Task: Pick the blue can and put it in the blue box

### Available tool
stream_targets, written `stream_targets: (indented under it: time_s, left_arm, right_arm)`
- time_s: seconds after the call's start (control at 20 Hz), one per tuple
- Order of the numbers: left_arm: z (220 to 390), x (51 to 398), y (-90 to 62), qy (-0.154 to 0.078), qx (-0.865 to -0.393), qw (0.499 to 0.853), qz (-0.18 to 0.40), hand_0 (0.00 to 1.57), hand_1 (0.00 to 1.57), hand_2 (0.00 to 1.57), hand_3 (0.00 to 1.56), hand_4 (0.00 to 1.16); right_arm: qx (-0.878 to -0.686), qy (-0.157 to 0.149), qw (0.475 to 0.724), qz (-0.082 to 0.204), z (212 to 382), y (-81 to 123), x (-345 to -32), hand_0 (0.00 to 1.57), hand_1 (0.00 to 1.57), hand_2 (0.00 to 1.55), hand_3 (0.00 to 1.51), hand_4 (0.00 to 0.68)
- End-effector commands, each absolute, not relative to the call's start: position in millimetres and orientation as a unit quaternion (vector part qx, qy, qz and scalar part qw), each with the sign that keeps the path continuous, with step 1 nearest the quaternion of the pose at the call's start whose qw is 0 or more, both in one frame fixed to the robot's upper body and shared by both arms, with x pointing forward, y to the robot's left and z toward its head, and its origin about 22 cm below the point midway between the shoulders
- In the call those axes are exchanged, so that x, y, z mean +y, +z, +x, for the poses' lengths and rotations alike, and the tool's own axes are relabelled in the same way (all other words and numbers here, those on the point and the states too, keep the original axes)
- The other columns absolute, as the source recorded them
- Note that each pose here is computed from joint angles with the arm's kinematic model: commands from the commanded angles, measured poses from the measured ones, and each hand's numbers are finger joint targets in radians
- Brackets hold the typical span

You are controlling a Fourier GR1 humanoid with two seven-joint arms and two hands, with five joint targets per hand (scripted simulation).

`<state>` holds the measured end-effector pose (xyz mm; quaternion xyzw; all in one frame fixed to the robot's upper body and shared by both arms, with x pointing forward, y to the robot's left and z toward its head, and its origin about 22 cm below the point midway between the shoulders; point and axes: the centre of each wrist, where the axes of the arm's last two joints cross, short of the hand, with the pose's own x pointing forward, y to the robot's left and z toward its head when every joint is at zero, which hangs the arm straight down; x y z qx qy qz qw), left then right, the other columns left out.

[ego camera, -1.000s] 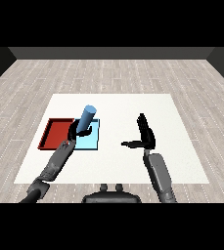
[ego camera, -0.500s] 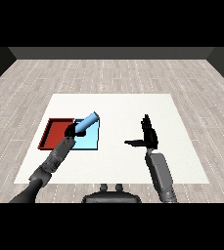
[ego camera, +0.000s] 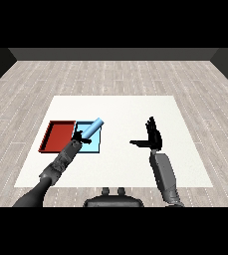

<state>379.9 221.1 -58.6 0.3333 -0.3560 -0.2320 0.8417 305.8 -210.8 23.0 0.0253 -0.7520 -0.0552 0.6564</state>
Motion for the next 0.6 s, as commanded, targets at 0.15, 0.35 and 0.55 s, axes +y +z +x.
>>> stream_targets:
  time_s: [0.15, 0.35, 0.55]
  left_arm:
    - [363.9, 233.5, -78.2, -0.344, -0.277, 0.869, 0.224, 0.00, 0.00, 0.00, 0.00, 0.00]
    - [369.3, 240.4, -70.5, -0.151, -0.360, 0.851, 0.351, 0.00, 0.00, 0.00, 0.00, 0.00]
    - [378.6, 224.5, -57.1, -0.061, -0.500, 0.766, 0.399, 0.00, 0.00, 0.00, 0.00, 0.00]
  right_arm:
    - [-0.753, -0.053, 0.656, 0.022, 305.4, 21.7, -222.4, 0.00, 0.00, 0.00, 0.00, 0.000]
    - [-0.755, -0.062, 0.652, 0.015, 295.9, 13.1, -233.4, 0.00, 0.00, 0.00, 0.00, 0.000]
    - [-0.763, -0.042, 0.644, 0.010, 301.9, 25.2, -226.1, 0.00, 0.00, 0.00, 0.00, 0.000]
